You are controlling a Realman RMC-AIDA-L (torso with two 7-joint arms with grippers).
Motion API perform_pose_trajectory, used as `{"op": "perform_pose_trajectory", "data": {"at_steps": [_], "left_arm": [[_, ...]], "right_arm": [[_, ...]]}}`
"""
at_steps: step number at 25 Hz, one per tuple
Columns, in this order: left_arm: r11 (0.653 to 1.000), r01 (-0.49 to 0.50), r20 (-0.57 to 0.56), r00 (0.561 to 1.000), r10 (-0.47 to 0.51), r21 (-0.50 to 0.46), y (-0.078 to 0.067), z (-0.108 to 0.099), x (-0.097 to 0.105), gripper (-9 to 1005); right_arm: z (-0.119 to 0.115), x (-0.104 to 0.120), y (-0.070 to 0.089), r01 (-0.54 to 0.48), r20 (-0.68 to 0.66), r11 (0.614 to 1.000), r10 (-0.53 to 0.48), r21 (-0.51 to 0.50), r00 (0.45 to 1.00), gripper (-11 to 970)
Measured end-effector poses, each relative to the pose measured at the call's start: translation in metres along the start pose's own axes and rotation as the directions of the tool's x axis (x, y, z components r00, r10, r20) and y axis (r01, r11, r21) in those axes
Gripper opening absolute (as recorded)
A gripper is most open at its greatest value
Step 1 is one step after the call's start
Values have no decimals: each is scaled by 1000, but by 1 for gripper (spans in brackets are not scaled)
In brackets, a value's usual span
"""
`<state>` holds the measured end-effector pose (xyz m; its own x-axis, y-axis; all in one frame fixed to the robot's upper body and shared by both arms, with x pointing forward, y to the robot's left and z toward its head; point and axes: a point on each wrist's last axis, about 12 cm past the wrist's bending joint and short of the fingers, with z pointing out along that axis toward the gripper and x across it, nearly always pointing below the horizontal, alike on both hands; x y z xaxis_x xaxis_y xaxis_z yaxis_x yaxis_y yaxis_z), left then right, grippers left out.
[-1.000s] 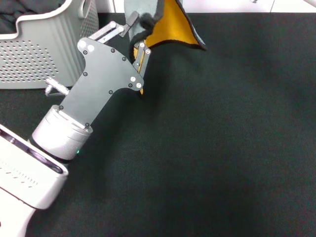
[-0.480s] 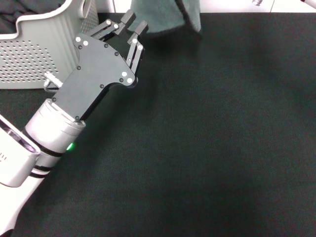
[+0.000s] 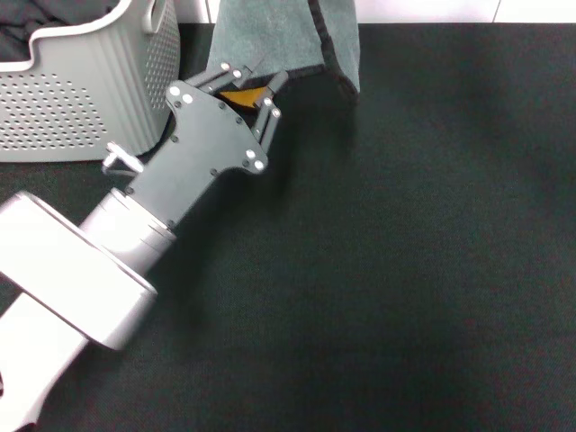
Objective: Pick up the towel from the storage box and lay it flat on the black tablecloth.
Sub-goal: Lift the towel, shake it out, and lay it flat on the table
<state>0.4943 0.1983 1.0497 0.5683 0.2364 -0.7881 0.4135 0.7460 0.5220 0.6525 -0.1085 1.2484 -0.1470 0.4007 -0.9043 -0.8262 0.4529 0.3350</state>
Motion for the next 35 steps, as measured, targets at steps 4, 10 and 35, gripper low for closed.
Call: {"op": "perform_pose_trajectory", "data": {"at_steps": [4, 10, 35], "left_arm": [[954, -299, -24, 954, 299, 22, -12, -2, -1, 215], [784, -621, -23, 784, 621, 4, -17, -4, -6, 218], [704, -709, -32, 705, 709, -24, -12, 23, -7, 455]], "right_arm": [[2, -4, 4, -13, 23, 1000, 13, -22, 1000, 7], [3, -10, 7, -38, 52, 999, 40, -39, 998, 7], [4, -15, 10, -243, 128, 962, 258, -123, 958, 7]]}}
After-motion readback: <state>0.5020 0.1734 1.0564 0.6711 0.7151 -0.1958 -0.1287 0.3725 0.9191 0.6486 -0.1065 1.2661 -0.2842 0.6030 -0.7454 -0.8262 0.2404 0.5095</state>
